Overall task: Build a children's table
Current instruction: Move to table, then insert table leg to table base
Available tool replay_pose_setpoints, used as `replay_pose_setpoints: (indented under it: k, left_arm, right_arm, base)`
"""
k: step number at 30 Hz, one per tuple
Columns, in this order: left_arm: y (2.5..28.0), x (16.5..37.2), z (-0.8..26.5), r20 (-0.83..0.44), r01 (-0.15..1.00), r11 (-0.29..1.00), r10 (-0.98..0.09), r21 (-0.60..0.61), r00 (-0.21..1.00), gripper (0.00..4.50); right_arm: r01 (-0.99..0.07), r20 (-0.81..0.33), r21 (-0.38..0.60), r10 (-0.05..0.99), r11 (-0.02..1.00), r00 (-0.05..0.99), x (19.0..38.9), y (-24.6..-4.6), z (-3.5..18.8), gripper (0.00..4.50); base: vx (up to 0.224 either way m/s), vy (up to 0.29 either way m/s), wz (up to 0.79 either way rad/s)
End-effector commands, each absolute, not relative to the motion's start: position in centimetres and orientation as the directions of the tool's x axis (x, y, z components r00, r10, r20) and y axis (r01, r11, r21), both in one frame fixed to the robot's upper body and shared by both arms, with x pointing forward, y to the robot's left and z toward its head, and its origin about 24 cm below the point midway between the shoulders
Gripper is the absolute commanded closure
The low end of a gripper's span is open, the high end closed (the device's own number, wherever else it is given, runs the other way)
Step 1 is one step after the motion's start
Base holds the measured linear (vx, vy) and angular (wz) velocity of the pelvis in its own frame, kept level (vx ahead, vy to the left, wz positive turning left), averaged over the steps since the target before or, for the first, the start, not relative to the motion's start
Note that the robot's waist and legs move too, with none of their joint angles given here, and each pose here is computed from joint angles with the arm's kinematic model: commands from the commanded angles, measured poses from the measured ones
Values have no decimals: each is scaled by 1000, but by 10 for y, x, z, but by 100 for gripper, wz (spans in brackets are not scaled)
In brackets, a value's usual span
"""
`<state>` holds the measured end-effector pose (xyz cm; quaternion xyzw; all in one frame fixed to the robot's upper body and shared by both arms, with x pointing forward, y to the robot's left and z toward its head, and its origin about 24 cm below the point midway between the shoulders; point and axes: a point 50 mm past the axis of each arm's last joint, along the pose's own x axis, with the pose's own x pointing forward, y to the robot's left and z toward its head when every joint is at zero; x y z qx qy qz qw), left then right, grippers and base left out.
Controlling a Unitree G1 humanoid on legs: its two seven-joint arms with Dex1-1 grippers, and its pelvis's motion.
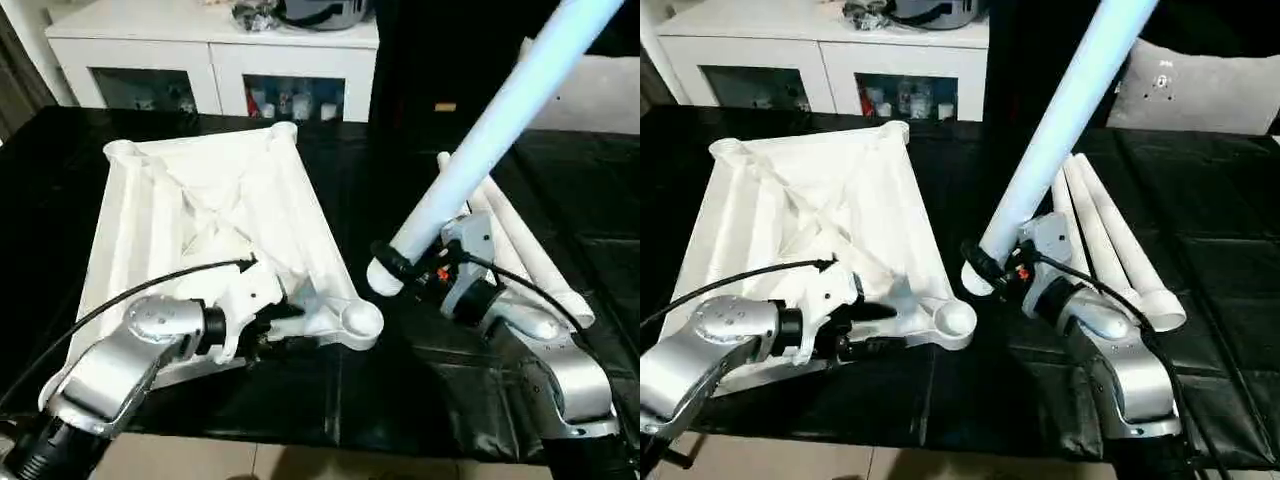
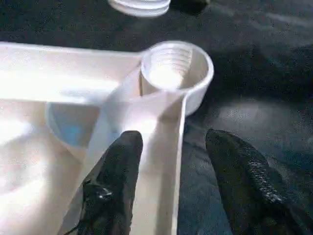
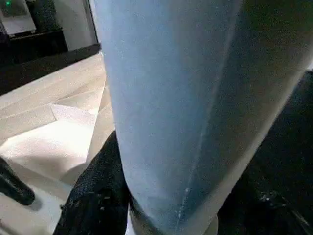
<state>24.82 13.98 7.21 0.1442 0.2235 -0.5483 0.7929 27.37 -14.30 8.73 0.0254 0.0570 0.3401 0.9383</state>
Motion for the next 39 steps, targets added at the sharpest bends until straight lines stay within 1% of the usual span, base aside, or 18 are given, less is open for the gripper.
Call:
replay_pose_setpoints:
  k: [1,4,7,9,13,16,18,19,20,23,24,25,27,32,33,34,36,39]
  left_arm:
    - [139,246,72,-524,942,334,-808,-26,271,237]
    - [139,244,71,-526,945,326,-809,-33,261,269]
    - [139,244,66,-539,942,334,-799,-31,266,285]
    - [141,245,61,-556,936,351,-783,-24,279,312]
    - [143,246,54,-576,934,356,-767,-14,284,336]
    - [144,247,50,-586,935,355,-760,-13,281,366]
    - [143,249,50,-585,934,357,-761,-13,283,373]
    - [143,250,49,-585,933,360,-759,-12,286,392]
    - [144,251,48,-588,932,363,-755,-4,291,392]
    - [144,252,46,-590,931,365,-751,4,297,420]
    - [145,254,46,-590,932,364,-750,9,299,439]
    - [145,255,46,-590,932,363,-750,11,299,439]
    - [149,261,42,-617,927,371,-716,60,327,448]
    - [154,266,41,-622,927,369,-712,64,326,450]
    - [154,272,43,-605,927,368,-723,71,333,450]
    - [154,272,43,-605,927,368,-723,71,333,450]
    - [151,277,42,-593,944,317,-745,87,305,450]
    - [146,279,45,-581,954,288,-763,85,282,450]
  right_arm:
    - [-653,-62,82,658,753,751,272,-142,92,261]
    - [-654,-59,76,658,753,751,272,-141,92,261]
    - [-654,-59,75,658,753,751,272,-140,92,261]
    - [-652,-59,75,657,754,752,271,-139,91,261]
    - [-654,-59,77,658,753,751,269,-138,90,261]
    - [-656,-60,79,660,751,749,268,-137,89,261]
    - [-659,-58,80,663,748,746,268,-137,90,261]
    - [-664,-58,81,668,744,742,268,-136,90,261]
    - [-666,-59,82,671,741,739,268,-135,89,261]
    - [-669,-60,85,674,739,737,268,-135,89,261]
    - [-679,-52,79,684,730,728,272,-131,91,261]
    - [-683,-49,76,687,727,725,272,-130,92,261]
    - [-696,-33,64,699,715,715,275,-128,94,261]
    - [-705,-30,56,707,707,707,277,-128,92,261]
    - [-703,-28,39,704,710,710,281,-127,93,261]
    - [-703,-28,39,704,710,710,281,-127,93,261]
    - [-709,-50,77,713,701,700,283,-126,92,261]
    - [-724,-46,75,727,686,685,284,-125,94,261]
  base:
    - [0,0,0]
    - [0,0,0]
    - [0,0,0]
    - [0,0,0]
    - [0,0,0]
    - [0,0,0]
    - [0,0,0]
    - [0,0,0]
    - [0,0,0]
    - [0,0,0]
    - [0,0,0]
    - [0,0,0]
    - [0,0,0]
    - [0,0,0]
    - [0,0,0]
    - [0,0,0]
    - [0,0,0]
    - [0,0,0]
